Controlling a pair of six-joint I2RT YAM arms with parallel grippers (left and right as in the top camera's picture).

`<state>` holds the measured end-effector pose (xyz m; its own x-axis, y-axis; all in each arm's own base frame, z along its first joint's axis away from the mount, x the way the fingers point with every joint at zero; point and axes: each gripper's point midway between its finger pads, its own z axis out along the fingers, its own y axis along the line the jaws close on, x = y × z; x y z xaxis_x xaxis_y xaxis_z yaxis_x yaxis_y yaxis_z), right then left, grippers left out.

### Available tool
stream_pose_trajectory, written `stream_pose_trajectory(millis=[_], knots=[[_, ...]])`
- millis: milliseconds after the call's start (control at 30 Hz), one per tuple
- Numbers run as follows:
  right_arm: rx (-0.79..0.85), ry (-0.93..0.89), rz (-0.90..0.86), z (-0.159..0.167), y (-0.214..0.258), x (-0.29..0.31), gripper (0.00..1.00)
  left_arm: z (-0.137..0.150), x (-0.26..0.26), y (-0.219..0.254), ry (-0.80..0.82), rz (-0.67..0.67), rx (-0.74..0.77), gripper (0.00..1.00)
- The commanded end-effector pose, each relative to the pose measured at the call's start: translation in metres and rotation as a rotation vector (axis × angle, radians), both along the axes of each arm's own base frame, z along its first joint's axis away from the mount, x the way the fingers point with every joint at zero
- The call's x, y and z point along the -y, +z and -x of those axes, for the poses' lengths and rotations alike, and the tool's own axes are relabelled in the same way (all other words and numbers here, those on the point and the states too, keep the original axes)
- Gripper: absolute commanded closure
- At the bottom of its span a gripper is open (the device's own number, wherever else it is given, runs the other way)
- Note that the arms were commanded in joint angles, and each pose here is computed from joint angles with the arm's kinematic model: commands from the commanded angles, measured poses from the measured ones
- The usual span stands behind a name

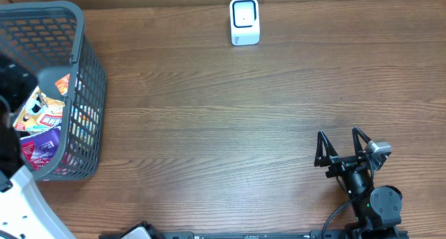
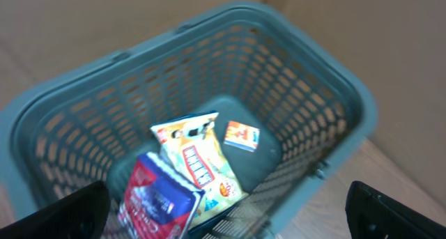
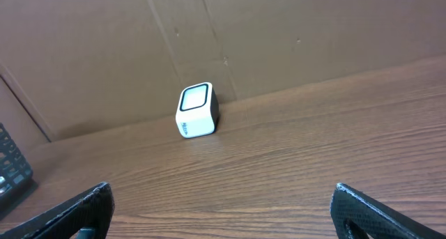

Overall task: Scan the item barcode
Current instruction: 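Reach into the basket and grasp the purple-red box with the left gripper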

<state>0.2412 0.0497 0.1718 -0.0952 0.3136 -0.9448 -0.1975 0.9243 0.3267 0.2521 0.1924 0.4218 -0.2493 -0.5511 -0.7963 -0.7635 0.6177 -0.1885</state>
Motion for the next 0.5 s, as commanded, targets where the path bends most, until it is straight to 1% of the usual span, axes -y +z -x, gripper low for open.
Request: stream_pose_trajectory(millis=[0, 200, 467], knots=[[0.004, -0.005, 0.000, 0.000, -0.002, 0.001, 0.00, 0.005, -0.018, -0.004, 0.107, 0.053, 0.028, 0.00], [0.004, -0.005, 0.000, 0.000, -0.002, 0.001, 0.00, 0.000, -0.026, -0.014, 0.120, 0.067, 0.000, 0.00], [0.004, -0.005, 0.000, 0.000, -0.002, 0.001, 0.00, -0.011, -0.067, -0.075, 0.196, 0.188, -0.161, 0.00]])
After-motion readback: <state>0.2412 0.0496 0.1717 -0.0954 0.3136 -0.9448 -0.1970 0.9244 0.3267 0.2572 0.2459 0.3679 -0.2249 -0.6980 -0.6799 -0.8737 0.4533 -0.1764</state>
